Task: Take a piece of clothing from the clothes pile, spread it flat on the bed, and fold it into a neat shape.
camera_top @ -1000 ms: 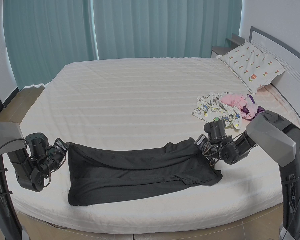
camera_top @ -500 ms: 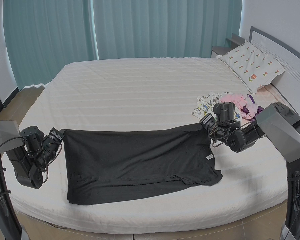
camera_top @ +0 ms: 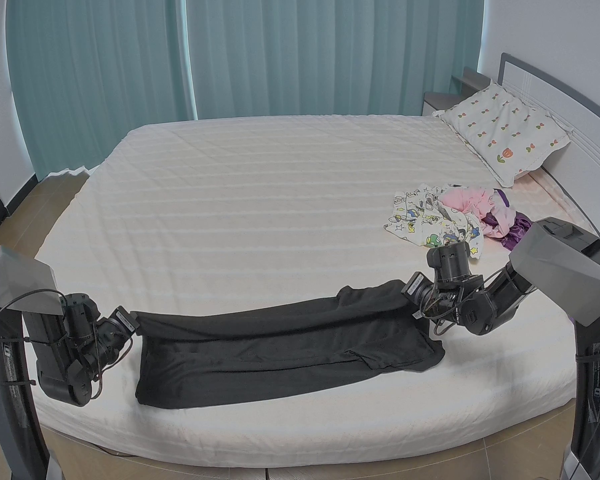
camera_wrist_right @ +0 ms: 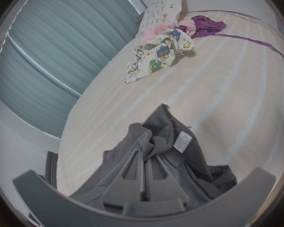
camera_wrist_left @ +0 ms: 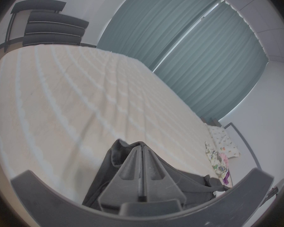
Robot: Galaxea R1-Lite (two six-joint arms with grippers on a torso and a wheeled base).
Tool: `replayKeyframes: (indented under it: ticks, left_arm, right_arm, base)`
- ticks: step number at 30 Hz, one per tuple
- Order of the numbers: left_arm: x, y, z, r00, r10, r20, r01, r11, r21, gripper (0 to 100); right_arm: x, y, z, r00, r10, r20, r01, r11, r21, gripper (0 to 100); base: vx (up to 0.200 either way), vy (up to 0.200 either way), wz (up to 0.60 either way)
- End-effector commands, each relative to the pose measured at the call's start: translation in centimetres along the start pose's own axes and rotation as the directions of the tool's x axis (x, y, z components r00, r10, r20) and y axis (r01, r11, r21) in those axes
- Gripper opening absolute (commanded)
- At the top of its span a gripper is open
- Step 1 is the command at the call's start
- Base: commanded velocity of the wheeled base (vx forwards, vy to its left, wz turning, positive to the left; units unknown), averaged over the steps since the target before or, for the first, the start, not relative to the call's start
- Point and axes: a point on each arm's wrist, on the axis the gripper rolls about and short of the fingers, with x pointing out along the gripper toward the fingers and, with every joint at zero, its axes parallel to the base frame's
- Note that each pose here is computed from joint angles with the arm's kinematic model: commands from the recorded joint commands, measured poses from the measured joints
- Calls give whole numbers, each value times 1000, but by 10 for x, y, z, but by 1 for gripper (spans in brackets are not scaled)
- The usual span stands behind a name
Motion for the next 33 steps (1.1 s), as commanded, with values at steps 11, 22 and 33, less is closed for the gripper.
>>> replayKeyframes:
  ticks: [11, 22, 33]
  left_arm:
    - [-10, 27, -32, 985, 110, -135, -97, 990, 101, 0]
    - [-15, 32, -39, 976, 139, -170, -119, 986, 119, 100]
    - [-49, 14, 10, 998, 28, -53, -30, 999, -23, 100]
  right_arm:
    - [3, -24, -32, 992, -87, -87, 80, 993, -83, 0]
    - [3, -29, -36, 989, -113, -98, 104, 990, -93, 100]
    - [-50, -33, 8, 996, -83, -41, 83, 996, 21, 100]
  base:
    - [0, 0, 0]
    - [0, 0, 0]
    - [0, 0, 0]
